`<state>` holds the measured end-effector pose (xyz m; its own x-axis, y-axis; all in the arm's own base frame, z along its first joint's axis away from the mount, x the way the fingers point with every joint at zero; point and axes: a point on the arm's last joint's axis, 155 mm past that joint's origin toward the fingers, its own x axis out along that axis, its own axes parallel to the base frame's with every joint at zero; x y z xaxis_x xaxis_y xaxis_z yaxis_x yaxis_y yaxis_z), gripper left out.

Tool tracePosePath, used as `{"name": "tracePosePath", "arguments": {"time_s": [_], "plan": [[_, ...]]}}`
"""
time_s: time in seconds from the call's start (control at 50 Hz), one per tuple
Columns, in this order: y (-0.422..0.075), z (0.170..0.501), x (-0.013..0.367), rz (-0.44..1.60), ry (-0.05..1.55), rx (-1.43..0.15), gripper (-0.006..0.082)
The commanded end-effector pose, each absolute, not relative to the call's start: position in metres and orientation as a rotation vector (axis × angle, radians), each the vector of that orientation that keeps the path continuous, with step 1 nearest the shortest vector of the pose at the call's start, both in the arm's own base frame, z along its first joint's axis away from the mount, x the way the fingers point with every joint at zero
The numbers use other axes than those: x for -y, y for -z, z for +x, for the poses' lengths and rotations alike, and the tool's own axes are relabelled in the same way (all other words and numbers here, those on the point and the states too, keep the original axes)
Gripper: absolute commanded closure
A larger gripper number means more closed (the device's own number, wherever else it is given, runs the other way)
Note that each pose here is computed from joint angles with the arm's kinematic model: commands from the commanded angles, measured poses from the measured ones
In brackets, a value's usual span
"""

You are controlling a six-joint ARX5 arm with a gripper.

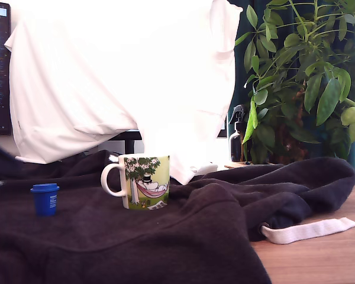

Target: Pick the blue coffee capsule and place it inside the green coffee cup

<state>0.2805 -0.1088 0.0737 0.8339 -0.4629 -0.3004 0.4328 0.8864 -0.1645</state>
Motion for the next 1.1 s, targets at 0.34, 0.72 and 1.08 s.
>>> {"name": "tracePosePath", "arguments": {"time_s": [0.34,0.72,1.08], "plan": [[-0.045,0.322,0.122,-0.071,0.501,-0.448,0.0137],[-0.039,0.348,0.129,-0.072,0.508,-0.454,0.0141],[-0.04,0.359,0.132,-0.069,0.51,-0.457,0.0219]]}}
